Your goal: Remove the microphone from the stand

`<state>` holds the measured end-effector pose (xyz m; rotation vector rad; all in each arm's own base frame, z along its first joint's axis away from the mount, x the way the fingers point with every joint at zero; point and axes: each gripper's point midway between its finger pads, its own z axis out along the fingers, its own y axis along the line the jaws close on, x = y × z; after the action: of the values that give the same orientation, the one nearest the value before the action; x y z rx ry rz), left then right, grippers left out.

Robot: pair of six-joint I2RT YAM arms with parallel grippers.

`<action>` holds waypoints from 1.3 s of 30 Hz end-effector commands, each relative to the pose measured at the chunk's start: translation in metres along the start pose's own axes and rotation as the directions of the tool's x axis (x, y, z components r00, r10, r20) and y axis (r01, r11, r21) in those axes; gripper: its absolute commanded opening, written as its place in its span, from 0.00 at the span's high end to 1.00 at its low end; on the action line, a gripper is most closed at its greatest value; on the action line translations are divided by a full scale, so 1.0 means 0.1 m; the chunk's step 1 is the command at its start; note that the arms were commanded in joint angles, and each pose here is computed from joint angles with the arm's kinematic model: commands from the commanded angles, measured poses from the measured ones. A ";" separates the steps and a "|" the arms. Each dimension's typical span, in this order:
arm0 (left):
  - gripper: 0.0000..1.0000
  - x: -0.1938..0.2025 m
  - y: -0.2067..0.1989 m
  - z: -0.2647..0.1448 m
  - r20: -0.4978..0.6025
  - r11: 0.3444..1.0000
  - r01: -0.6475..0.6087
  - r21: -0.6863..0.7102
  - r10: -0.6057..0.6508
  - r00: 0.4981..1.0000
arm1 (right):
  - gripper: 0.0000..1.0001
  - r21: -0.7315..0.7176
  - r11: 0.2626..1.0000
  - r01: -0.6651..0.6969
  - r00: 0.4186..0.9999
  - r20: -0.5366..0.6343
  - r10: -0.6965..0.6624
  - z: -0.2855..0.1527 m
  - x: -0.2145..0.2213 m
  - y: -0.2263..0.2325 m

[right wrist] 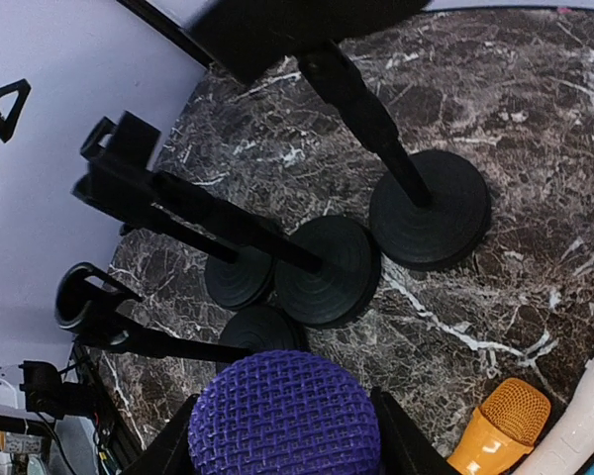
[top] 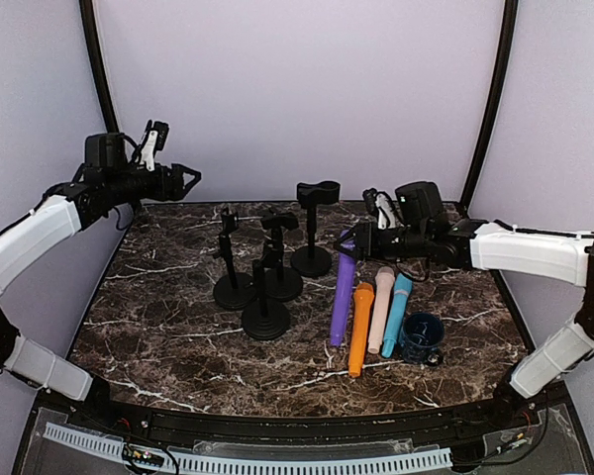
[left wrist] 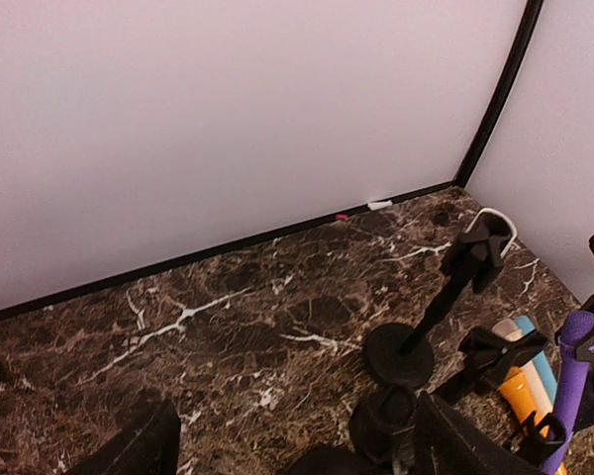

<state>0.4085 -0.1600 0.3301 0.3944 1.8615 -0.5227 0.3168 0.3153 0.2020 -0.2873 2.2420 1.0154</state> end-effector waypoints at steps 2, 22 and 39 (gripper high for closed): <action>0.17 0.57 0.33 -0.24 -0.092 0.978 -0.072 -0.196 0.055 0.994 | 0.95 0.059 0.996 -0.069 0.996 -0.045 0.071 0.25 0.07 -0.14; 0.17 0.43 0.39 -0.60 -0.027 0.945 -0.133 -0.300 0.131 0.991 | 0.66 0.437 0.877 -0.200 0.978 0.036 0.205 0.69 0.26 -1.14; 0.16 0.39 0.39 -0.66 -0.023 0.938 -0.147 -0.315 0.147 0.989 | 0.31 0.419 0.895 -0.153 0.988 0.048 0.147 0.74 0.14 -1.11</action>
<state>0.3663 -0.0940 0.3001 0.3114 1.8764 -0.1347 0.3772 0.2907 0.0762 0.1093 2.4924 0.5585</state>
